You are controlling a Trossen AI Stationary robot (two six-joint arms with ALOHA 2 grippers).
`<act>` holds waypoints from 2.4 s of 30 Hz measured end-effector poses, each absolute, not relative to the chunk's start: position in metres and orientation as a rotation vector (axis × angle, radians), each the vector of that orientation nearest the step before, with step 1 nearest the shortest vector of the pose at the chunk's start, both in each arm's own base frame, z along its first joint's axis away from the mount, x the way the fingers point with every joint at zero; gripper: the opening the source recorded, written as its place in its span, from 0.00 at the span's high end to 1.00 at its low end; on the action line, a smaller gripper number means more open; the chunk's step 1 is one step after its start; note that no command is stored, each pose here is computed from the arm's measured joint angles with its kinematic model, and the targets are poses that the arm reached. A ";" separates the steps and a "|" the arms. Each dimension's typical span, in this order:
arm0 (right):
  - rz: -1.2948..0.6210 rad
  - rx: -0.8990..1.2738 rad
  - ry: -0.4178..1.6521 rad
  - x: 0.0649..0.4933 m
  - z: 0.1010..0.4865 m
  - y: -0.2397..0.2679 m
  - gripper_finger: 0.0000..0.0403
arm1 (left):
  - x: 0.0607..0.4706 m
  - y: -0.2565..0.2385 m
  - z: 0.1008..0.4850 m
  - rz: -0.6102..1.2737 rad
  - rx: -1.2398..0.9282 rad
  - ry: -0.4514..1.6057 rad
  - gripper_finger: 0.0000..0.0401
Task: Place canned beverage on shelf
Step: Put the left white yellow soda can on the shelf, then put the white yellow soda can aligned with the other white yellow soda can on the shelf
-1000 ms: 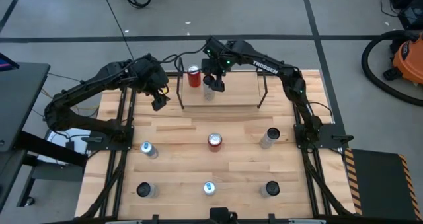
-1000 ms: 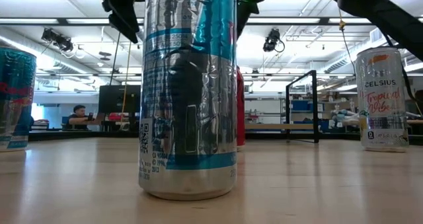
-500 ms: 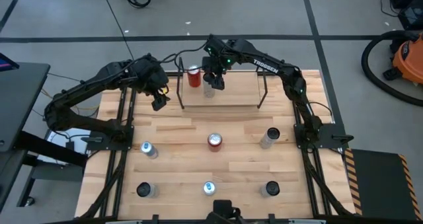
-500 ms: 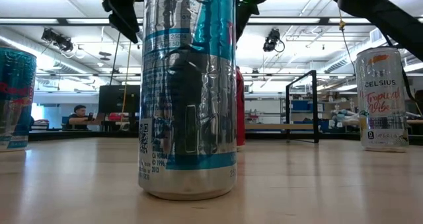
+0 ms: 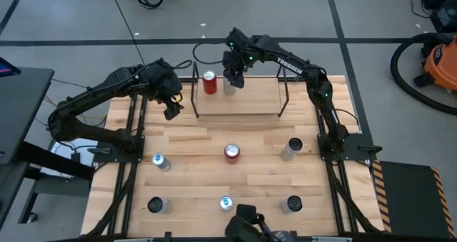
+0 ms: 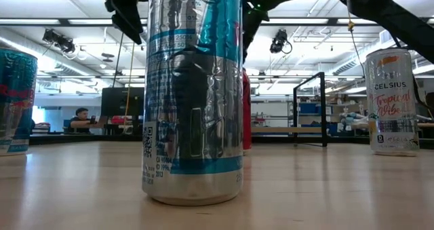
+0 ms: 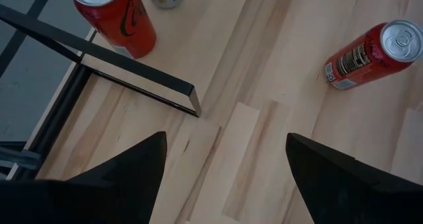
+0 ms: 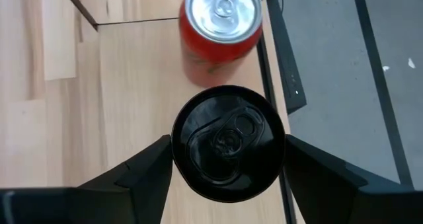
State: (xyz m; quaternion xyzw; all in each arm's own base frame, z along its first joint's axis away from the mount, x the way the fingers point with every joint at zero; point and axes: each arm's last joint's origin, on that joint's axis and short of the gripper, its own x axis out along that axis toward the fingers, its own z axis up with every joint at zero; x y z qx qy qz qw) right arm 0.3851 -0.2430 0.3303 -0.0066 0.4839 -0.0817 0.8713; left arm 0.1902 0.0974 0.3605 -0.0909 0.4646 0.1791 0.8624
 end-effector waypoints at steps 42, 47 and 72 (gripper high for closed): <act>-0.280 -0.065 1.080 0.385 0.313 -0.251 0.14 | 0.191 0.098 0.361 0.377 -0.189 0.967 0.22; -0.232 -0.039 1.053 0.382 0.321 -0.247 0.13 | 0.191 0.098 0.361 0.368 -0.173 0.970 0.22; -0.342 -0.057 0.837 0.307 0.446 -0.189 0.13 | 0.191 0.098 0.361 0.366 -0.165 0.965 0.22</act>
